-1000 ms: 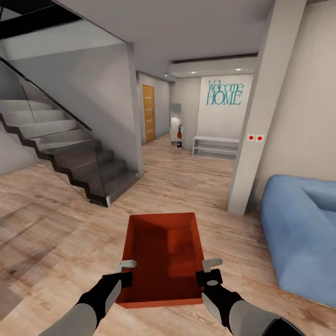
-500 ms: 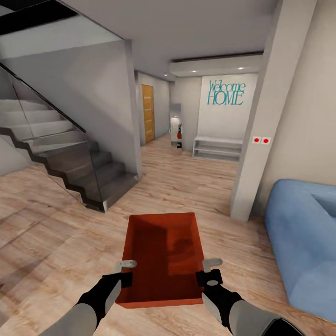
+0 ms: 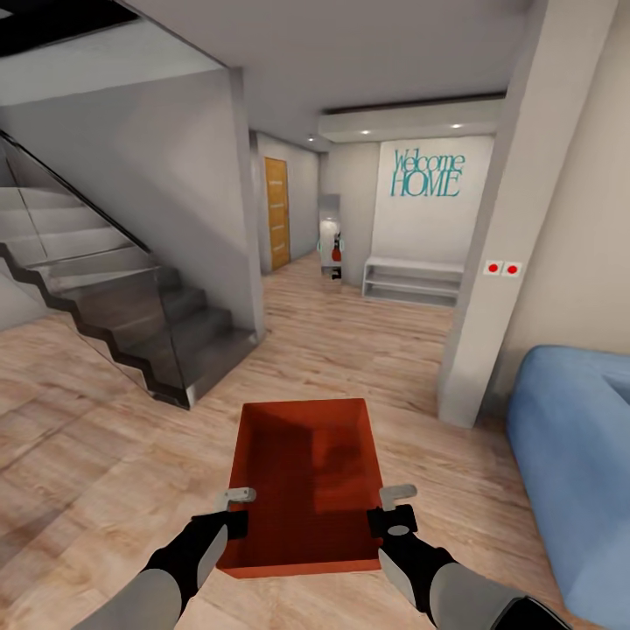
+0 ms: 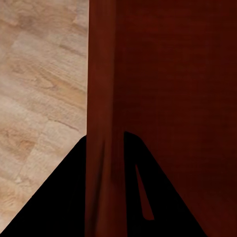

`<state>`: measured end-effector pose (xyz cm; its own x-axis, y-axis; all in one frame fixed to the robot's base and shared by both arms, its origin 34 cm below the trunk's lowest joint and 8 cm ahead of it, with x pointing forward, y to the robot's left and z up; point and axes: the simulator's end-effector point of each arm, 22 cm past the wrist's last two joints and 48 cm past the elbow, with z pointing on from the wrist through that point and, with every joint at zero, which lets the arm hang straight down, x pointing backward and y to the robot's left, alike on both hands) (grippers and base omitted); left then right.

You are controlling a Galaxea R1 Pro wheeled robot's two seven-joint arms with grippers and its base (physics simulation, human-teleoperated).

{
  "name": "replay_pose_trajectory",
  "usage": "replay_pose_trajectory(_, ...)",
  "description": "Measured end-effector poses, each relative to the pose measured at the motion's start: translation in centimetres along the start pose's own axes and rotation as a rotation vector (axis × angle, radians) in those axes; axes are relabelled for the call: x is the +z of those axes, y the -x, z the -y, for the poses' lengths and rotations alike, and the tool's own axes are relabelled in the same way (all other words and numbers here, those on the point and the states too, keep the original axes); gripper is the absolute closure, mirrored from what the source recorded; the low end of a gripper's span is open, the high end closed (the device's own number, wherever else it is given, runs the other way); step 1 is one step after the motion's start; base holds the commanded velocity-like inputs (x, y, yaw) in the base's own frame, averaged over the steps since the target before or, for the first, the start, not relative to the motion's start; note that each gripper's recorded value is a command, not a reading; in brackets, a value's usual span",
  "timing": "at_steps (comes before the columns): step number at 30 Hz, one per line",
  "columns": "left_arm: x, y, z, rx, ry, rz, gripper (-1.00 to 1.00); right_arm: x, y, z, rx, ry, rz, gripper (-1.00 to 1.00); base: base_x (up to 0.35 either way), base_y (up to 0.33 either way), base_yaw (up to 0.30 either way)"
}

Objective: Move the two storage containers from the living room to the garage. In the garage, place one container on the floor and stack the other container on top of it (either order is fine).

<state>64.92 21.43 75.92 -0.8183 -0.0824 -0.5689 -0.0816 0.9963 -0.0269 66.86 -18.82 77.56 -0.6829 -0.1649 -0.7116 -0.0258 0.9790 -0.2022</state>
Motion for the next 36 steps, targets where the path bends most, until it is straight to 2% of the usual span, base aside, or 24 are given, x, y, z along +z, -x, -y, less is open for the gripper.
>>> replay_pose_trajectory(36,0.0,0.01,0.0,0.0,0.0,0.0,1.0,0.0,0.0,0.0,0.0,0.0,0.0,1.0,0.322,0.0,0.0)
